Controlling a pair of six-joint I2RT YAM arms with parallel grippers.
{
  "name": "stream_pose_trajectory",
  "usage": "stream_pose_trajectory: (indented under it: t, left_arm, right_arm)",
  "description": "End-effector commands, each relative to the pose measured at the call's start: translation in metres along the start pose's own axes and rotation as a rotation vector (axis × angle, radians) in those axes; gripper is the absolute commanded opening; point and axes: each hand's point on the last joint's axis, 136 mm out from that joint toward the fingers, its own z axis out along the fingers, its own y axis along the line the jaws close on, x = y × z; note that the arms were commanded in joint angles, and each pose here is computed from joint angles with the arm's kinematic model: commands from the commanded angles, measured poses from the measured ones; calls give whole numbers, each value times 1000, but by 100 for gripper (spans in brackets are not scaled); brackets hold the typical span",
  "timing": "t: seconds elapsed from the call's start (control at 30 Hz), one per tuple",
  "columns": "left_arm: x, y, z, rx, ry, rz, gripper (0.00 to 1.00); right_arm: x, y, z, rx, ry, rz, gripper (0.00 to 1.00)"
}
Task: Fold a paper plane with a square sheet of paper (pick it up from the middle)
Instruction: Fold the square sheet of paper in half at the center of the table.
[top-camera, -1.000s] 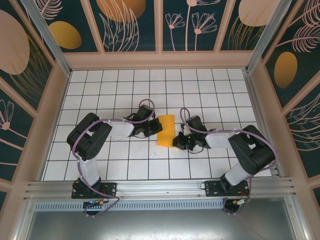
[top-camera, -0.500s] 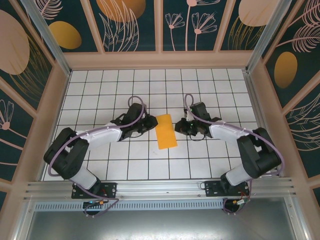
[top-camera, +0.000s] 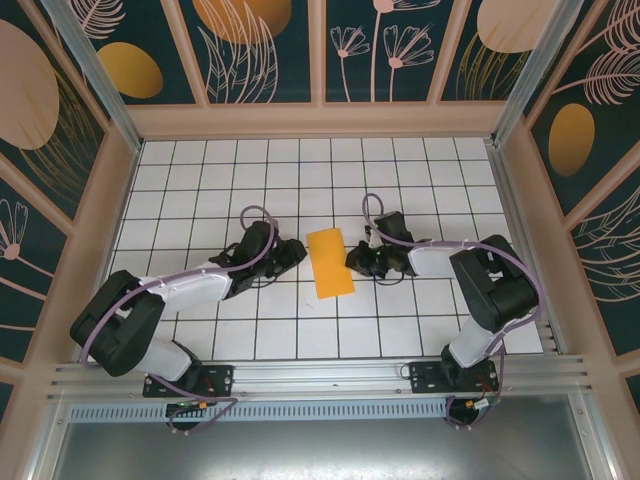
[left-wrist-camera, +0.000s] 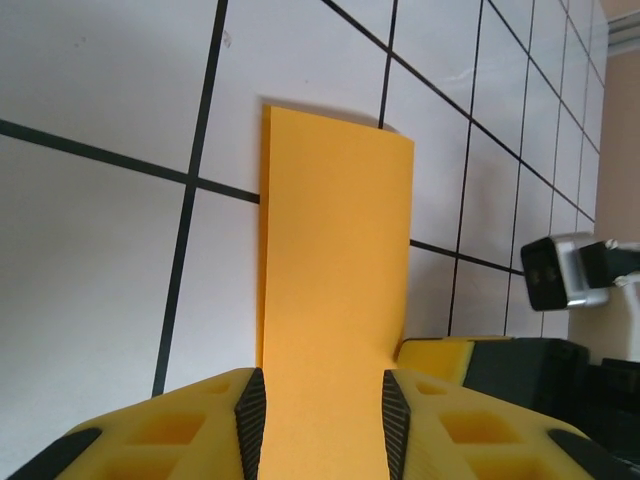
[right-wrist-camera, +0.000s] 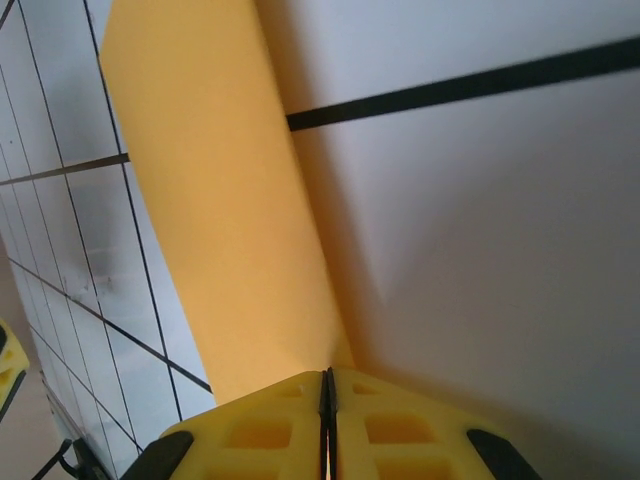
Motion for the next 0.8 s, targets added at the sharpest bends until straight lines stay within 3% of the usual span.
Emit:
stream_pose_trajectory:
  t: [0.0,0.23,0.5,0.57,0.77]
  left_arm:
    - [-3,-7,2,66,-5,-28,39]
    - [-4,-9,5,89,-13,-29,41]
    - [7,-11,16,94,68,-18,49]
    - [10,-11,20,99,89,-26,49]
    - [15,-10,28,104,120,-32,49]
  right_arm:
    - [7,-7,6,-11,-2,60,11]
    - [19,-3,3,-66,-39,169,12]
    - [10,24,-10,-98,-51,84,14]
    - [4,20,-13,-38,-65,41,14]
    - [7,11,-11,-36,-39,28,14]
